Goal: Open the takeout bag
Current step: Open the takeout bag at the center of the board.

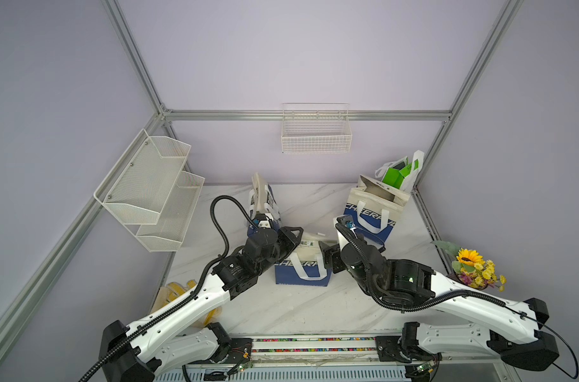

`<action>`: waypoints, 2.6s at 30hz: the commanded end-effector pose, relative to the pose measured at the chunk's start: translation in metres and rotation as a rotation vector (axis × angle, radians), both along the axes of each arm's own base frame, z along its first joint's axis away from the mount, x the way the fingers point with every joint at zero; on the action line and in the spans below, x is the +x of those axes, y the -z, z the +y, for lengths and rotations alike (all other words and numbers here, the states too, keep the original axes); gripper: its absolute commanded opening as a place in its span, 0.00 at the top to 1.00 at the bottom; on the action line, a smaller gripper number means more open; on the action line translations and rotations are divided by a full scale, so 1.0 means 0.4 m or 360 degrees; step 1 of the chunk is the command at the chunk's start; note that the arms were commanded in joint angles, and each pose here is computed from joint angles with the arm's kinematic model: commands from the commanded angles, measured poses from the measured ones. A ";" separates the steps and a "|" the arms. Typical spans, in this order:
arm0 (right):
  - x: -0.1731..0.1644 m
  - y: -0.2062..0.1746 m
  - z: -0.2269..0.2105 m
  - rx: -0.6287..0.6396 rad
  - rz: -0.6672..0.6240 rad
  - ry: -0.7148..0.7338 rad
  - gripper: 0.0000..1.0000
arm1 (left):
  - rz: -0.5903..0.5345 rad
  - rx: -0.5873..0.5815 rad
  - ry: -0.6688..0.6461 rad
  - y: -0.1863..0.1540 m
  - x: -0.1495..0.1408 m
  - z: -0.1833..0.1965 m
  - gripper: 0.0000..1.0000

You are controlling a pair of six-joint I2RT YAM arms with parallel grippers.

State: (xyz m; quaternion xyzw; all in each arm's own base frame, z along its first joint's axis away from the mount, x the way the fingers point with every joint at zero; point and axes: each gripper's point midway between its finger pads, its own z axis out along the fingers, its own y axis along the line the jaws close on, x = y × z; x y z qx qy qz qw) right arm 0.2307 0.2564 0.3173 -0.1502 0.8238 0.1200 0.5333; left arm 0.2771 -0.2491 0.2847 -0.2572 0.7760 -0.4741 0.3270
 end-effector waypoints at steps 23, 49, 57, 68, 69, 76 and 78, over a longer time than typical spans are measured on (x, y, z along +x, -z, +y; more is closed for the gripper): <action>0.162 0.105 0.092 -0.0247 -0.0419 0.0176 0.14 | -0.0132 -0.0233 0.0103 -0.136 -0.057 0.000 1.00; 0.036 0.041 0.078 -0.0268 -0.0221 -0.0077 0.12 | -0.0161 -0.0363 0.0015 -0.172 -0.086 0.059 1.00; 0.059 0.024 0.152 -0.0374 -0.0280 -0.0160 0.69 | -0.0125 -0.0179 -0.0019 -0.148 -0.082 0.085 1.00; 0.076 0.001 0.161 -0.0278 -0.0116 -0.0116 1.00 | -0.0138 0.0055 0.0012 -0.144 0.043 0.161 0.99; 0.073 0.000 0.162 -0.0255 -0.0064 -0.0121 1.00 | -0.0177 0.0067 0.0045 -0.163 0.057 0.165 0.88; 0.090 0.027 0.140 -0.0242 0.0038 -0.0065 1.00 | -0.0365 0.0136 0.0147 -0.300 -0.020 0.165 0.04; 0.099 0.034 0.143 -0.0203 0.0052 -0.0057 1.00 | -0.0370 0.0122 0.0128 -0.299 -0.065 0.165 0.03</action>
